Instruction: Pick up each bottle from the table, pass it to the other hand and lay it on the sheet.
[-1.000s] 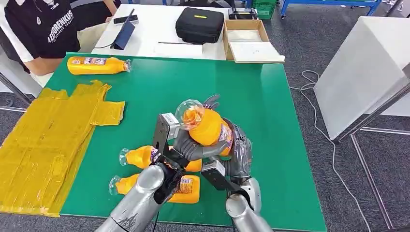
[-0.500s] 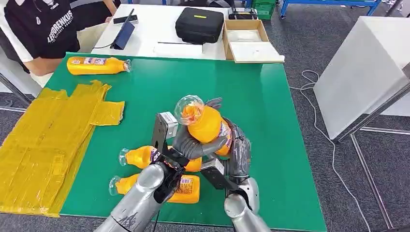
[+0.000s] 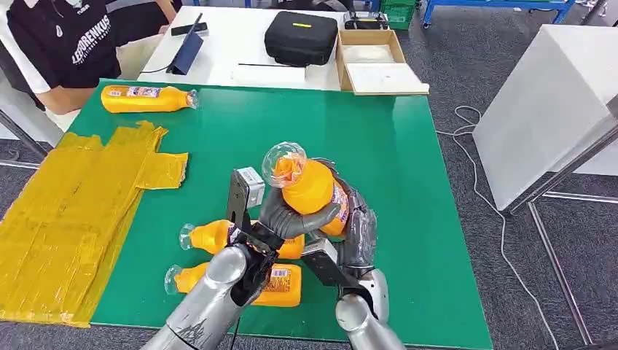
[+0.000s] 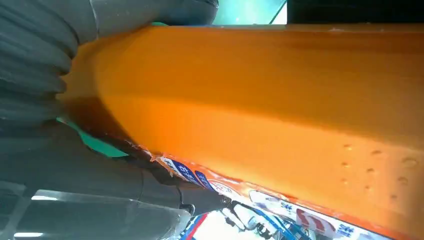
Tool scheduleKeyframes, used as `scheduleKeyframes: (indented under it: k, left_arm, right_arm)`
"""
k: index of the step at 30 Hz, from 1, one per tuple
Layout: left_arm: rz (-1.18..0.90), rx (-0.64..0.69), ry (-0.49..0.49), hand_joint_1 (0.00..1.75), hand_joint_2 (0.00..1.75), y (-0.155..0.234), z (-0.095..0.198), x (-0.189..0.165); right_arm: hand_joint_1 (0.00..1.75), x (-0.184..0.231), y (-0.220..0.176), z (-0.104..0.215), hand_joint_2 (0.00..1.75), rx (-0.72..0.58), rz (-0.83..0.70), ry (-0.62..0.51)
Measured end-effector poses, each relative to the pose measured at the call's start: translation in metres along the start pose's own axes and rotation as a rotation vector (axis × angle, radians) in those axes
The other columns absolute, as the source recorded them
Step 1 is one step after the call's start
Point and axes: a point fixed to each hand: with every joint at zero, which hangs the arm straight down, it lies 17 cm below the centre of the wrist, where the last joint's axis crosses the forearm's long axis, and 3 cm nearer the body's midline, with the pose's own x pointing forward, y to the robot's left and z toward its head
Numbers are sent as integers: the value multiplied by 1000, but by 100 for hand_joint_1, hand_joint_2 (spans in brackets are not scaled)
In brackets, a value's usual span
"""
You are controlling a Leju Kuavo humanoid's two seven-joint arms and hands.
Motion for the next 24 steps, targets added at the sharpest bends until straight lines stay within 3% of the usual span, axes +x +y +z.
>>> scheduleKeyframes:
  k: [14, 15, 16, 24]
  left_arm:
    - [0, 8, -4, 175, 175, 1, 0, 1]
    - [2, 9, -6, 175, 175, 1, 0, 1]
    - [2, 9, -7, 175, 175, 1, -1, 2]
    - [4, 21, -89, 175, 175, 3, -2, 29]
  right_arm:
    - [171, 2, -1, 1, 175, -9, -20, 10]
    - [7, 3, -2, 1, 175, -12, -25, 9]
    - [0, 2, -2, 1, 175, -15, -32, 8]
    - [0, 35, -10, 20, 175, 9, -80, -59]
